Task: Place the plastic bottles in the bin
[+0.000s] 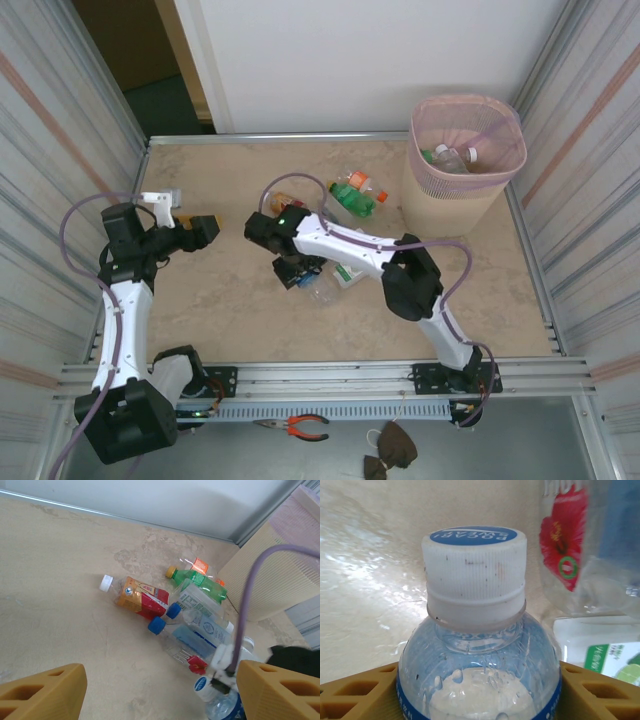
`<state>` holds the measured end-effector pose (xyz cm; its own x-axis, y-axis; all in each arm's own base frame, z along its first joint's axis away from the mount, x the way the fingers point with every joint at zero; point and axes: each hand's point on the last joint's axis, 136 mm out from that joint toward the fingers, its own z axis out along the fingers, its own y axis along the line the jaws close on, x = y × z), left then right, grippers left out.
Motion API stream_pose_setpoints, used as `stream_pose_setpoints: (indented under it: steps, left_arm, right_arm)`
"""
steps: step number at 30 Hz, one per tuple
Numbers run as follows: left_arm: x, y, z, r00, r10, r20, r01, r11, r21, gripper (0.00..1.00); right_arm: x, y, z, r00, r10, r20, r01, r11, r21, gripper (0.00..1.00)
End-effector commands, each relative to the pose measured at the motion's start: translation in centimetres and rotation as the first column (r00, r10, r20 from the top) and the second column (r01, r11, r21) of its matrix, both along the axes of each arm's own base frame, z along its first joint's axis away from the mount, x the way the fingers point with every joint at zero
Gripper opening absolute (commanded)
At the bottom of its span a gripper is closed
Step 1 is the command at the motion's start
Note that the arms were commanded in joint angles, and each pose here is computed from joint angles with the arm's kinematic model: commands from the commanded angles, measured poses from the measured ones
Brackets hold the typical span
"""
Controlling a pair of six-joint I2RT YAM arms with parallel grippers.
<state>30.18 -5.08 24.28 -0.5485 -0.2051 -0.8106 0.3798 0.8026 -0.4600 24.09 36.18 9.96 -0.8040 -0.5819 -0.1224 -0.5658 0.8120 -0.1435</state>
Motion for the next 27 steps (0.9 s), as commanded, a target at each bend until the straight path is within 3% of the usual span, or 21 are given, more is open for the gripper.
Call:
stream_pose_setpoints:
  steps: [1, 15, 27]
  left_arm:
    - [-0.3, 0.0, 0.3, 1.000, -0.002, 0.006, 0.002, 1.000, -0.006, 0.79]
    - [-0.3, -0.1, 0.4, 1.000, -0.006, 0.007, 0.006, 1.000, -0.008, 0.79]
    - [-0.6, -0.4, 0.6, 1.000, 0.005, -0.018, -0.006, 0.997, -0.072, 0.79]
  right_arm:
    - [0.3, 0.4, 4.4, 0.998, -0.011, 0.059, 0.005, 0.995, 0.102, 0.65]
    - [4.5, -4.9, 18.7, 0.943, -0.174, 0.282, 0.049, 0.916, 0.399, 0.64]
    - [11.8, -17.6, 30.0, 0.786, -0.400, 0.470, 0.123, 0.848, 0.516, 0.61]
